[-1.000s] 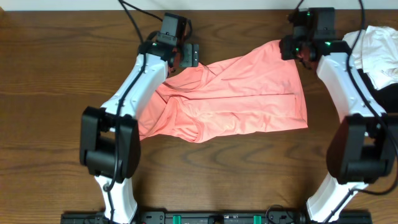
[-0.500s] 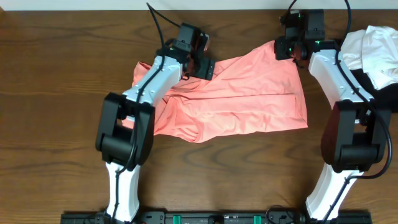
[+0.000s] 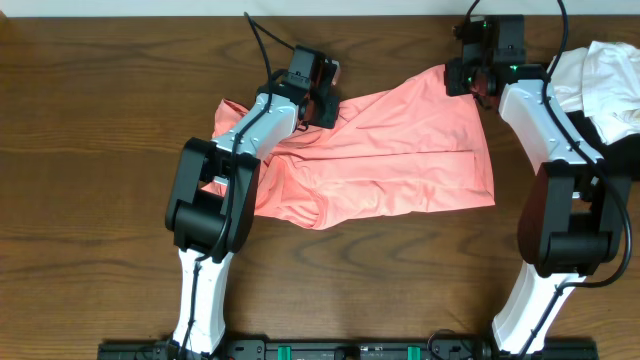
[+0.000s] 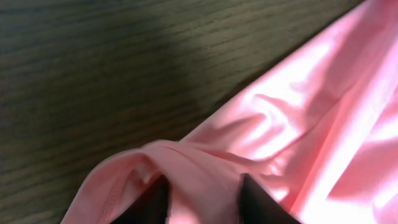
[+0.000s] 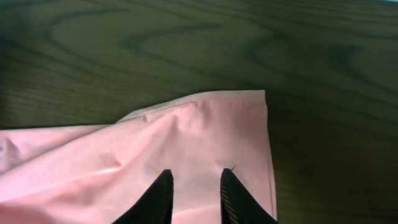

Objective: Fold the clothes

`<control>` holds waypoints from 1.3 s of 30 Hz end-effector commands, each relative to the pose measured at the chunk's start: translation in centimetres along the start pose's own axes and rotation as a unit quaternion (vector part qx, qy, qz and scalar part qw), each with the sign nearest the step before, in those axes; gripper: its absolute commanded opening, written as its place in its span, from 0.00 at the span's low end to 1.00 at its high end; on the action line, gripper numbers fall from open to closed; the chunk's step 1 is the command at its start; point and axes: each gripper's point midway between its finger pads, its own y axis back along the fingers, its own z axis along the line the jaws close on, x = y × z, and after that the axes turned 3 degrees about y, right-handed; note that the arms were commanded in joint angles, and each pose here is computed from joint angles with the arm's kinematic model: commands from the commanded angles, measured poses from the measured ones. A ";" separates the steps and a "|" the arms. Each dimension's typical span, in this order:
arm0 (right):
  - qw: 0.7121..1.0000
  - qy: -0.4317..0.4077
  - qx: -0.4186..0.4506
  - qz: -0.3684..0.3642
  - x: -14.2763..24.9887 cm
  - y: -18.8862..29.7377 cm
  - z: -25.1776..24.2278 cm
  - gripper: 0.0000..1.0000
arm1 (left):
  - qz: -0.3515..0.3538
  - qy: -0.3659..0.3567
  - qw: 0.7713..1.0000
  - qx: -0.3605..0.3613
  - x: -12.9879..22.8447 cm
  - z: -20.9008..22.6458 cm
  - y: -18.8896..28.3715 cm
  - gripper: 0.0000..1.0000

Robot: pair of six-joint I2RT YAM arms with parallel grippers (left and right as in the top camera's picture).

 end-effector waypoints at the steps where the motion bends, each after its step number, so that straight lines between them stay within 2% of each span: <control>1: 1.000 0.006 0.016 -0.010 -0.9 0.3 -0.7 0.19 | -0.009 0.008 1.000 0.003 -0.8 -0.1 0.2 0.19; 4: 1.000 0.005 0.022 -0.014 -1.0 0.2 -1.1 0.18 | -0.009 0.019 1.000 0.003 -0.9 -0.1 0.2 0.06; 13: 0.998 -0.019 0.038 -0.051 -2.5 0.4 -3.2 0.12 | -0.010 0.032 0.999 0.003 -1.0 -0.2 0.8 0.06; 20: 0.997 -0.055 0.016 -0.052 -1.5 -1.4 -4.9 0.27 | -0.027 0.046 0.999 0.007 -2.3 -0.8 2.9 0.06; 26: 0.997 -0.062 -0.019 -0.052 -0.5 -3.7 -4.6 0.40 | -0.011 0.076 0.997 0.004 -1.6 -0.8 3.4 0.06; 32: 0.995 -0.069 -0.029 -0.067 -0.1 -6.1 -4.6 0.45 | 0.014 0.084 0.996 -0.002 -0.3 -0.6 3.4 0.06; 39: 0.992 -0.079 -0.042 -0.091 0.1 -8.8 -4.5 0.56 | 0.030 0.087 0.996 -0.006 0.5 -0.5 3.4 0.06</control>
